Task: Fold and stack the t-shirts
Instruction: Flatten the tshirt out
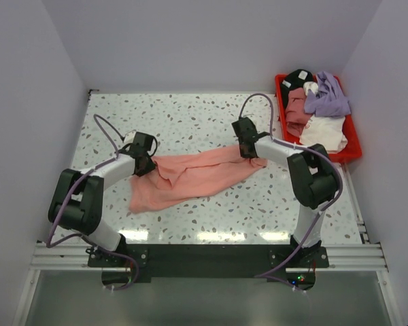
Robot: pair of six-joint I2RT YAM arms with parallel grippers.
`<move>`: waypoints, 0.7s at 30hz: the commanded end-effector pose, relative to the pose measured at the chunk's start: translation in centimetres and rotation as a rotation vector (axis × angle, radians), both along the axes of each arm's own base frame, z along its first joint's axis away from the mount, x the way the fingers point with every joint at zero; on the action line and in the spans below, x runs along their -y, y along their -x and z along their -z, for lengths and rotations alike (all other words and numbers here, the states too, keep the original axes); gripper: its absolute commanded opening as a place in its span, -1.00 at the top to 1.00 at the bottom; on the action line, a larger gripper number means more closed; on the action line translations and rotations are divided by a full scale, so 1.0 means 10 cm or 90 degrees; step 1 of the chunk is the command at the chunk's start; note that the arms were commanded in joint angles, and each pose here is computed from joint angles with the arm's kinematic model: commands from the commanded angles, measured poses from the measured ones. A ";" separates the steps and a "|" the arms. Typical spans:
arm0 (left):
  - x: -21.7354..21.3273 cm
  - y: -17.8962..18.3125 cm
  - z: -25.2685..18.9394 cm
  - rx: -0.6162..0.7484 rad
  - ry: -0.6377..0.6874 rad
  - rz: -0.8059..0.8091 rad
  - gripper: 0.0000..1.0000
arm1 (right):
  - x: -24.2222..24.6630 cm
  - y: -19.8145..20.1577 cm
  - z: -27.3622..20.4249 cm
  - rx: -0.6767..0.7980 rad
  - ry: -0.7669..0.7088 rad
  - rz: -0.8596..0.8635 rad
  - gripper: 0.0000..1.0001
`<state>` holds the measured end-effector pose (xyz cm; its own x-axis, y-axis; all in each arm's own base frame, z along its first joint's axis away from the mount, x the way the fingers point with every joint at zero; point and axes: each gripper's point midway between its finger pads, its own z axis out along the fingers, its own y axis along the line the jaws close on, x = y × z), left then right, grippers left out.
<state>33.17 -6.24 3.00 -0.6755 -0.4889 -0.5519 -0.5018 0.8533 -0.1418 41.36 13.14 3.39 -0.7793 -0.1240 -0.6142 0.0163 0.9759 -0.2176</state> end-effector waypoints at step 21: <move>0.03 -0.15 -0.53 0.075 0.024 0.016 0.49 | 0.15 0.22 -0.66 0.063 -0.011 -0.010 0.96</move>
